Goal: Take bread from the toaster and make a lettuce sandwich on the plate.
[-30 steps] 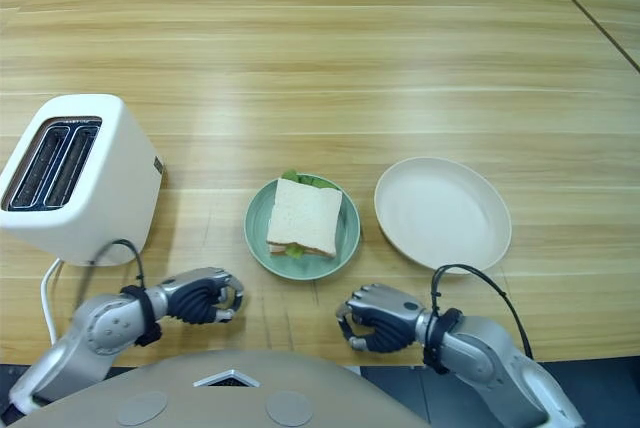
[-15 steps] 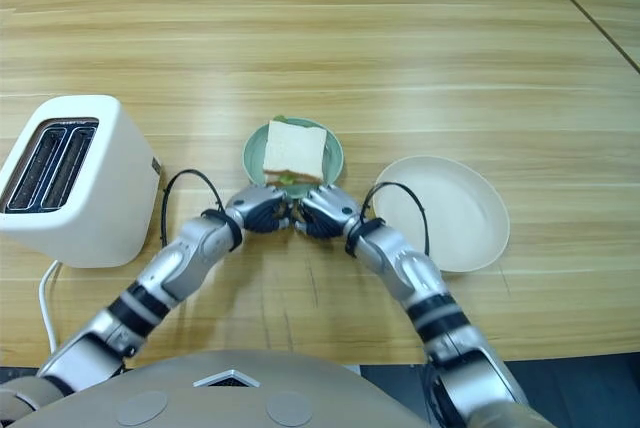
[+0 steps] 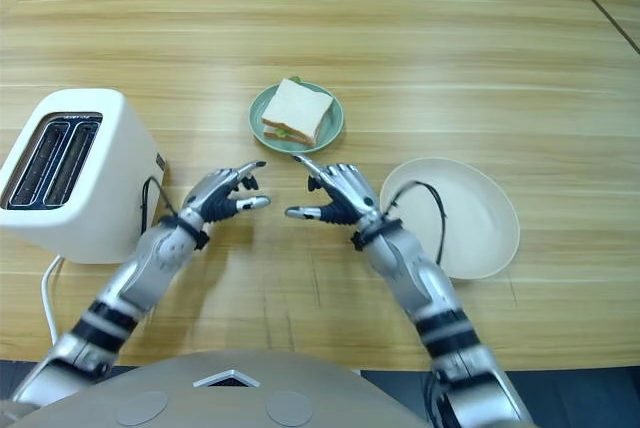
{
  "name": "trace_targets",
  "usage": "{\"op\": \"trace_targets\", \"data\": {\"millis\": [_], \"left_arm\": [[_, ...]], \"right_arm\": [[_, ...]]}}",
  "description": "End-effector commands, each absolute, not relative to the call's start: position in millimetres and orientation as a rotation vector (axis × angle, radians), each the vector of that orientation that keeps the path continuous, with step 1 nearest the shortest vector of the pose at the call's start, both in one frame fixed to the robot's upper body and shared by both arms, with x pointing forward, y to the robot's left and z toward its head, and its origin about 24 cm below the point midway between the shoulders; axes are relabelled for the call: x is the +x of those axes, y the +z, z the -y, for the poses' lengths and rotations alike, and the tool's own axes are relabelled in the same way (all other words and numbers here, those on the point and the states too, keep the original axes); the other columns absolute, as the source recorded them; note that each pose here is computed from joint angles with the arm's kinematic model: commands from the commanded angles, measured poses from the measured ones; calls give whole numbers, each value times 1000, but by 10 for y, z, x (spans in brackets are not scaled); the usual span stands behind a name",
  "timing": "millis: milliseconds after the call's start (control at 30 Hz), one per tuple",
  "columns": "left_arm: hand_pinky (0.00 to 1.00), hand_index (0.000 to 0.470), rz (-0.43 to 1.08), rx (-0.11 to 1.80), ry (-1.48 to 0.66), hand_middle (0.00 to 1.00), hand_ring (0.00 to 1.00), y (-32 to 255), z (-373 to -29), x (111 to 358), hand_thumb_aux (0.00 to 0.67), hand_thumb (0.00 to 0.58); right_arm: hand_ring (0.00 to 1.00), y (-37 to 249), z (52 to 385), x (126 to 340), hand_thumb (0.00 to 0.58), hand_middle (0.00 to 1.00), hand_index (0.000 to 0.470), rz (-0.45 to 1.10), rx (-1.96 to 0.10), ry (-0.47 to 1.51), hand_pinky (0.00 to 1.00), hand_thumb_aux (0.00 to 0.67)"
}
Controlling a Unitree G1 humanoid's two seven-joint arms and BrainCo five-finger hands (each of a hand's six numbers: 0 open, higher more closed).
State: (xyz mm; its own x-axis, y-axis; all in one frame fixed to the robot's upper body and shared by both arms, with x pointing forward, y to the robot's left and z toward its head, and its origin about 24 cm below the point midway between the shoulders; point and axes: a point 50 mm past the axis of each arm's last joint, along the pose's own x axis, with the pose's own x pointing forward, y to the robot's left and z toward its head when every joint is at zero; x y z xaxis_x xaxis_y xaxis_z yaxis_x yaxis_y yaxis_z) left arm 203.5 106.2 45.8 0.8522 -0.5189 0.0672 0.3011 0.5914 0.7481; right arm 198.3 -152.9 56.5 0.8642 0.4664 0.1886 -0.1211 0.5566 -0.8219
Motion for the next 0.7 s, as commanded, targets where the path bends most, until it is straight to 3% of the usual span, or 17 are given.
{"op": "trace_targets", "data": {"millis": [33,233,700], "left_arm": [[0,0,385,528,-390,0,0,647,-1131,1477,0,0],[0,0,345,457,-286,0,0,626,-1331,1177,0,0],[0,0,401,360,-229,0,0,727,-1303,1141,0,0]], "right_arm": [[0,740,1650,1443,0,0,0,470,-665,273,0,0],[0,731,1695,1131,0,0,0,456,-572,230,0,0],[0,714,1633,1101,0,0,0,458,-528,207,0,0]]}}
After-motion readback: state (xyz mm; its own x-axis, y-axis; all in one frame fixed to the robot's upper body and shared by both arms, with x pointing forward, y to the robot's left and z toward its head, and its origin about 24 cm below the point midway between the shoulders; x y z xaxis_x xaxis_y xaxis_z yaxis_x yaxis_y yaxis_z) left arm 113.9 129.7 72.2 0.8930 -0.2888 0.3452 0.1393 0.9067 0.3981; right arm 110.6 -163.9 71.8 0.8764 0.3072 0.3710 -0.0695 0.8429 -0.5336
